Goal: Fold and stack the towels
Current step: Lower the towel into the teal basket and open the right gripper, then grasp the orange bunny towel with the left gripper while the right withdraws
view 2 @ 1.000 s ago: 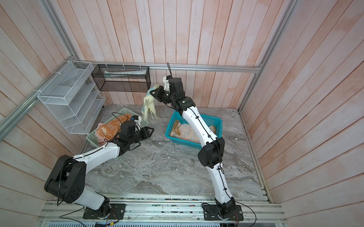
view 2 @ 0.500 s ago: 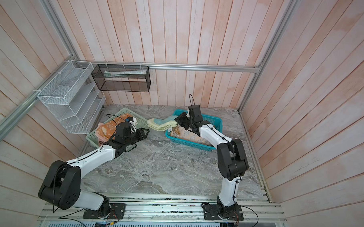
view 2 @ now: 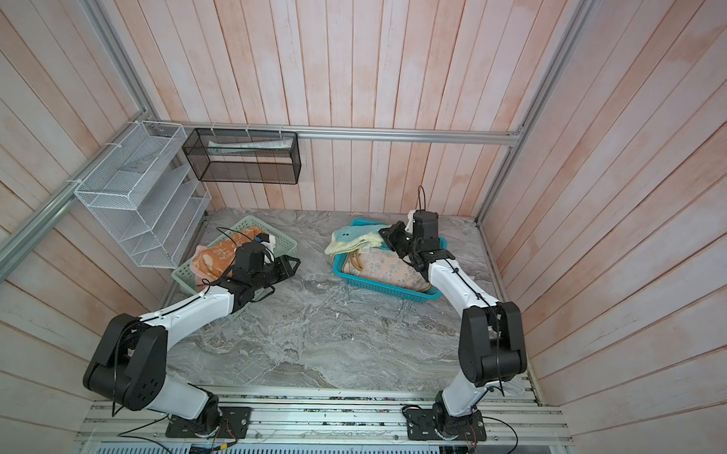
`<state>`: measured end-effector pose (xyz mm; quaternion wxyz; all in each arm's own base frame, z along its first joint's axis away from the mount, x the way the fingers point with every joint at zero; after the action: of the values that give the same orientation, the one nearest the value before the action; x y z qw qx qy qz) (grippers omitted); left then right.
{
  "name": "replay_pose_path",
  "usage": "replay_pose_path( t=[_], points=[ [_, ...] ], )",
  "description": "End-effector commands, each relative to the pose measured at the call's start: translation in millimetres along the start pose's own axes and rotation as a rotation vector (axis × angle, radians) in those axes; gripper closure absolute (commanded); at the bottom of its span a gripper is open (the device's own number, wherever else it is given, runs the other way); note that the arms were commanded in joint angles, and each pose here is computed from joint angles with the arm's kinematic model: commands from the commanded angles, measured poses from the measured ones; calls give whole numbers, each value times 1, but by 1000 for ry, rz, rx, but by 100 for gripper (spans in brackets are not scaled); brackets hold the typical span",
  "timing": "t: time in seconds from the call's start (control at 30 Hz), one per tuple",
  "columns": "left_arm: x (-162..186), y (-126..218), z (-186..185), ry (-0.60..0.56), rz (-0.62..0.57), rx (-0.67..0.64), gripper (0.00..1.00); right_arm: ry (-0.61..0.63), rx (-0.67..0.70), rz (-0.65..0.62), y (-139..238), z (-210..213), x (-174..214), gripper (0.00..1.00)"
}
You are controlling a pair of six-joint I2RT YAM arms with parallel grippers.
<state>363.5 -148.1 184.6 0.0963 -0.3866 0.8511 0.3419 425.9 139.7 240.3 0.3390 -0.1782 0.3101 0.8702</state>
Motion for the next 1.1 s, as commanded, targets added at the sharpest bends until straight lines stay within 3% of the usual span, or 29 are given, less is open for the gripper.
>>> replay_pose_path(
  t=[0.0, 0.73, 1.03, 1.07],
  points=[
    [-4, 2, -7, -18, -2, 12, 55, 77, 31, 29, 9, -13, 1, 100],
    [5, 2, 1, -25, 23, -29, 55, 197, 392, 271, 10, -136, 25, 100],
    [1, 1, -2, -51, 21, -40, 55, 342, 598, 283, 20, -156, -3, 100],
    [-1, 2, -4, -58, 17, -43, 55, 363, 628, 282, 21, -158, -6, 95]
  ],
)
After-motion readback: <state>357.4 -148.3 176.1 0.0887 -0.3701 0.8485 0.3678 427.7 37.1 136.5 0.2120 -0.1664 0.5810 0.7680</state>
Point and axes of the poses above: each gripper's point midway between its finger pads, its own y axis back along the fingers, its own z axis along the line the jaws close on, x = y × z, the point moved 6 cm from there along y, back along the fingers, and after that the axes turned 15 degrees about y, right-handed, at the moved point
